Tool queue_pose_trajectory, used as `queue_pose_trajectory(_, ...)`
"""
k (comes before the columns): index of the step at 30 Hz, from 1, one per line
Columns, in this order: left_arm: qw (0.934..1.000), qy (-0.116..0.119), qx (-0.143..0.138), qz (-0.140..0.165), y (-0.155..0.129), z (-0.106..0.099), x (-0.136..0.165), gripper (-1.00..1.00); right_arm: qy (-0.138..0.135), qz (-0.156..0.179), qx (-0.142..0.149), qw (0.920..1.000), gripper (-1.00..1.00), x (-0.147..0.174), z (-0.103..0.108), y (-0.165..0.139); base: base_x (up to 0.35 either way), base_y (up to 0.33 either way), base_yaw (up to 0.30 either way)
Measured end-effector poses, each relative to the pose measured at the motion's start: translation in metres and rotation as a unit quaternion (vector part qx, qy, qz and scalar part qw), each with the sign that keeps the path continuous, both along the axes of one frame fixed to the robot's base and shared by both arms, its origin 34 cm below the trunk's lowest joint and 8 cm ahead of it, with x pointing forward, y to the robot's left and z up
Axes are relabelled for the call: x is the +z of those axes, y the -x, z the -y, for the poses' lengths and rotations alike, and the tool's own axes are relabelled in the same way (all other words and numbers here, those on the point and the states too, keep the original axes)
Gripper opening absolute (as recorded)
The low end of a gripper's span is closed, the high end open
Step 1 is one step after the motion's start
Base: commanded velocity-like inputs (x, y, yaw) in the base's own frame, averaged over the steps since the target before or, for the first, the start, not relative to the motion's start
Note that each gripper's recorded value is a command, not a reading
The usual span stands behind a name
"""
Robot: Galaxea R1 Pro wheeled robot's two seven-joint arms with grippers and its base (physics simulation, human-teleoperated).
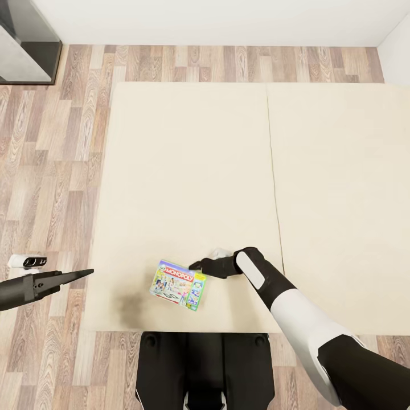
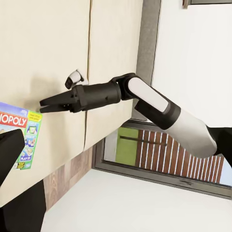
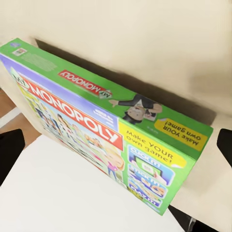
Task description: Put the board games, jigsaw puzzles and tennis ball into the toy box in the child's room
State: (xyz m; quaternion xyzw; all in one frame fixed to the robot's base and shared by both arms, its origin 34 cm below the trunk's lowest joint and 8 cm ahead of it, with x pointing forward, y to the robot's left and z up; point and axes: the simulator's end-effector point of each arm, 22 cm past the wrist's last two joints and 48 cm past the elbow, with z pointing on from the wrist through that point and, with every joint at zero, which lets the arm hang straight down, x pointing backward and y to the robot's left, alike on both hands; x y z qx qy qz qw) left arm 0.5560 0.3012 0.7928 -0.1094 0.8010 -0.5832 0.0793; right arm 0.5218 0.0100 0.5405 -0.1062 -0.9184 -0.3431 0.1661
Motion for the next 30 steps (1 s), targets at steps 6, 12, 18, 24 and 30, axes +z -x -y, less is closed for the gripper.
queue_pose_trajectory(6,1.0,0.0,0.0,0.0,0.0001,0.0001,0.0,1.0,-0.002,0.001,-0.002,1.0,1.0,0.0011,-0.001,-0.0019,0.0,0.0,0.0)
queue_pose_trajectory(12,1.0,0.0,0.0,0.0,0.0003,0.0002,-0.0001,1.0,-0.003,0.0,-0.004,1.0,1.0,0.0015,-0.0013,-0.0022,0.0,0.0,0.0)
queue_pose_trajectory(18,1.0,0.0,0.0,0.0,0.0002,0.0002,-0.0001,1.0,-0.008,-0.001,-0.007,0.9999,1.0,0.0027,-0.0029,-0.0023,0.0,0.0,0.0)
queue_pose_trajectory(24,1.0,0.0,0.0,0.0,0.0001,0.0001,0.0,1.0,-0.021,-0.002,-0.013,0.9997,1.0,0.0057,-0.0062,-0.0025,0.0,0.0,0.0)
queue_pose_trajectory(30,1.0,0.001,0.0,0.0,0.0,0.0001,0.0002,1.0,-0.024,-0.003,-0.013,0.9996,1.0,0.0064,-0.0065,-0.0012,0.0,0.0,0.0)
